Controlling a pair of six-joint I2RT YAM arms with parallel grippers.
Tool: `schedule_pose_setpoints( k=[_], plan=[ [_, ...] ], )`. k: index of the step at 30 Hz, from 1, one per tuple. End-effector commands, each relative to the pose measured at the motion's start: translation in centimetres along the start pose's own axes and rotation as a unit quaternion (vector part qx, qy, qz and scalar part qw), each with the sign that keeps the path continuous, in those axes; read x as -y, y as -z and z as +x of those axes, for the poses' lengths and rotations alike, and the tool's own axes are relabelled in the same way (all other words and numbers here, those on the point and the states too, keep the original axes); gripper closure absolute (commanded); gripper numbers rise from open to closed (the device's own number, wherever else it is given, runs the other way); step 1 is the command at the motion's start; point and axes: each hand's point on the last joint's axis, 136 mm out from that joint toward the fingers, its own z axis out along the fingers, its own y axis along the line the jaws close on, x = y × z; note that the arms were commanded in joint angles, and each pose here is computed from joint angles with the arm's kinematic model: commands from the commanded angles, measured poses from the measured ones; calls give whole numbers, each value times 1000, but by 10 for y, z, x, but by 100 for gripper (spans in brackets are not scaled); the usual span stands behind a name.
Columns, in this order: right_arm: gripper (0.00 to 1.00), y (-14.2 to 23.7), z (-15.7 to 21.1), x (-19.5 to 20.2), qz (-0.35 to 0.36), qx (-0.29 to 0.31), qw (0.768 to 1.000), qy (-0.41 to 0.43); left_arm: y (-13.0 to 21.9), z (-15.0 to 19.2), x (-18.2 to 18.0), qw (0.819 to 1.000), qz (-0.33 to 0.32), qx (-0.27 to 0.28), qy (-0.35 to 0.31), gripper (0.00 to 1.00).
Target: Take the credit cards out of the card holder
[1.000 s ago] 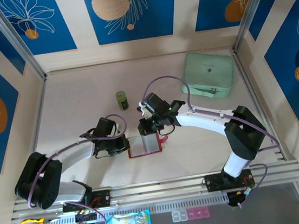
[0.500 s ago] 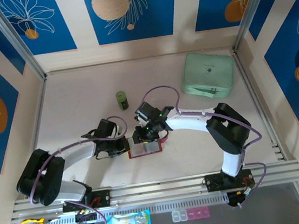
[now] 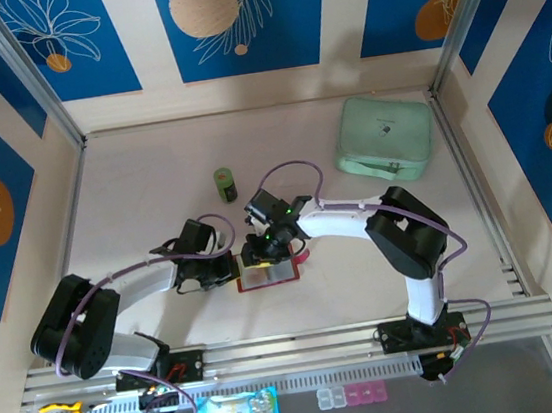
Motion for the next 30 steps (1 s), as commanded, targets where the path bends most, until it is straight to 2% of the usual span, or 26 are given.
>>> schedule_pose_setpoints(
  k=[1, 7, 17, 30],
  plan=[
    [66, -4, 4, -1, 3, -21, 1000, -7, -3, 2, -11, 1000, -19, -4, -1, 98],
    [66, -9, 6, 9, 29, -34, 999, -16, -4, 2, -12, 1000, -19, -6, 0, 98],
    [66, 3, 8, 25, 54, -22, 998, -28, -4, 3, -13, 1000, -22, -7, 1, 98],
    [66, 8, 9, 35, 35, -20, 999, -37, 2, -1, -6, 1000, -15, 1, -4, 97]
  ],
)
